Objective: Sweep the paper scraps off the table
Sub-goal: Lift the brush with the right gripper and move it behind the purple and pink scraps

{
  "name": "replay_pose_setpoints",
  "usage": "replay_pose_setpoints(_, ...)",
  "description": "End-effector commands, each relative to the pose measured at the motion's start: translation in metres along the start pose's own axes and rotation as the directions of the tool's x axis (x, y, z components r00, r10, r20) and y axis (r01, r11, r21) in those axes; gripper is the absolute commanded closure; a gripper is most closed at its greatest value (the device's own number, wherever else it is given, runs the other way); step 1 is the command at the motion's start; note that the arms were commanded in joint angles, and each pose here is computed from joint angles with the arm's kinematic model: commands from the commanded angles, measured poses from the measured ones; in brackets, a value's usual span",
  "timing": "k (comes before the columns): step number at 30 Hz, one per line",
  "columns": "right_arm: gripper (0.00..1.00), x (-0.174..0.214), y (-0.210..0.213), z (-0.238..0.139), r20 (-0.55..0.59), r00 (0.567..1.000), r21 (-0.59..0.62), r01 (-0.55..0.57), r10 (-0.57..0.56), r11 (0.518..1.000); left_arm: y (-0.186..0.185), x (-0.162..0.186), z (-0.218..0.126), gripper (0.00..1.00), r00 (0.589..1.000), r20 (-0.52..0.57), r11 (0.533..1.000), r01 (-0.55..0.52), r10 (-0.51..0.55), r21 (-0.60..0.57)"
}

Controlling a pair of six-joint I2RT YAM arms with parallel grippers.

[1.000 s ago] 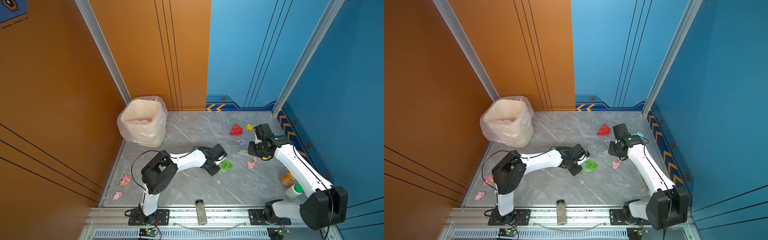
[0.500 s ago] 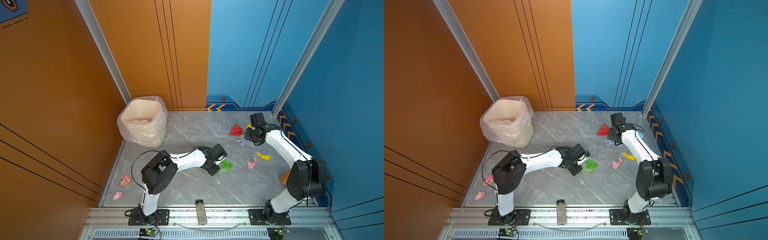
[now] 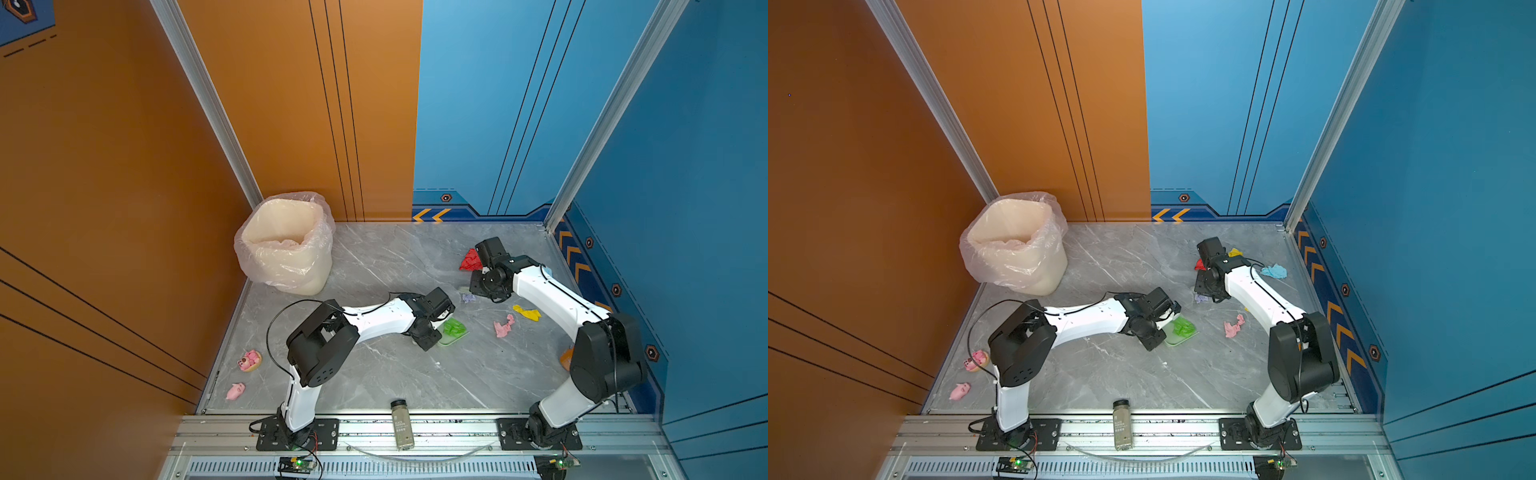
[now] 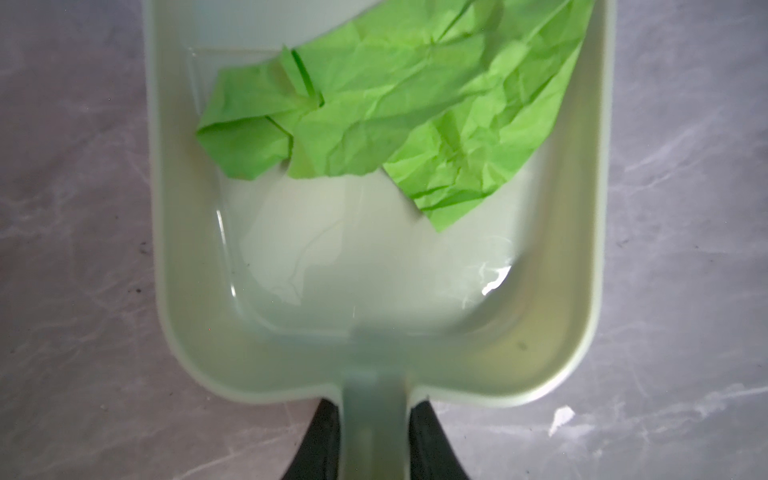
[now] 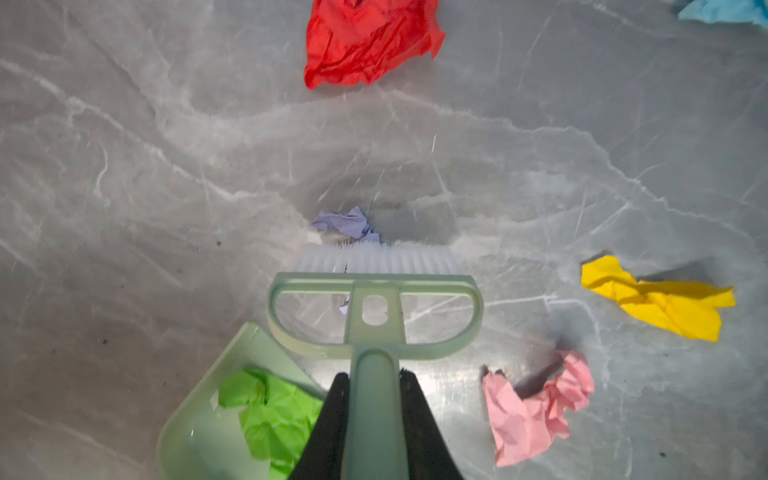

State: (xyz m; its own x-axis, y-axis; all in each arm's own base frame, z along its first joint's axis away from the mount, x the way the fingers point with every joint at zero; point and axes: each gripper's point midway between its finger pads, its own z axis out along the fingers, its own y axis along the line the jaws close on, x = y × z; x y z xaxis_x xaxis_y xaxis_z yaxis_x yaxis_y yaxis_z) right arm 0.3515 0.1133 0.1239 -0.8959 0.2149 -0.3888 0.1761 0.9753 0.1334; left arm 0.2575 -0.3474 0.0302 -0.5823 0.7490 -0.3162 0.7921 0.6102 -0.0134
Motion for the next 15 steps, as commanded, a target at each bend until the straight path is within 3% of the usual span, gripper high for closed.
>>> replay_pose_setpoints(1, 1.00, 0.036, 0.006, -0.019, -0.073, 0.997, -0.038, -0.001, -0.002, 0.999, -0.002, 0.003, 0.005, 1.00, 1.000, -0.027, 1.000, -0.008, 0.008, -0.004)
replay_pose_setpoints(6, 1.00, 0.069, 0.020, -0.042, -0.106, 0.994, -0.131, 0.016, -0.030, 0.991, 0.000, 0.005, 0.005, 1.00, 0.999, -0.038, 1.000, -0.016, 0.015, -0.008)
replay_pose_setpoints(11, 1.00, 0.059, 0.005, -0.062, -0.024, 1.000, -0.136, -0.021, 0.018, 0.990, 0.000, 0.004, 0.004, 1.00, 0.999, -0.034, 1.000, -0.007, 0.007, -0.005)
replay_pose_setpoints(13, 1.00, 0.049, -0.011, -0.069, 0.014, 0.999, -0.097, -0.045, 0.046, 0.994, 0.000, 0.003, 0.003, 1.00, 0.999, -0.032, 1.000, -0.005, 0.005, -0.004)
replay_pose_setpoints(15, 1.00, 0.038, -0.044, -0.080, 0.072, 0.994, 0.039, -0.085, 0.082, 0.996, 0.000, 0.004, 0.004, 1.00, 0.999, -0.034, 1.000, -0.005, 0.004, -0.005)
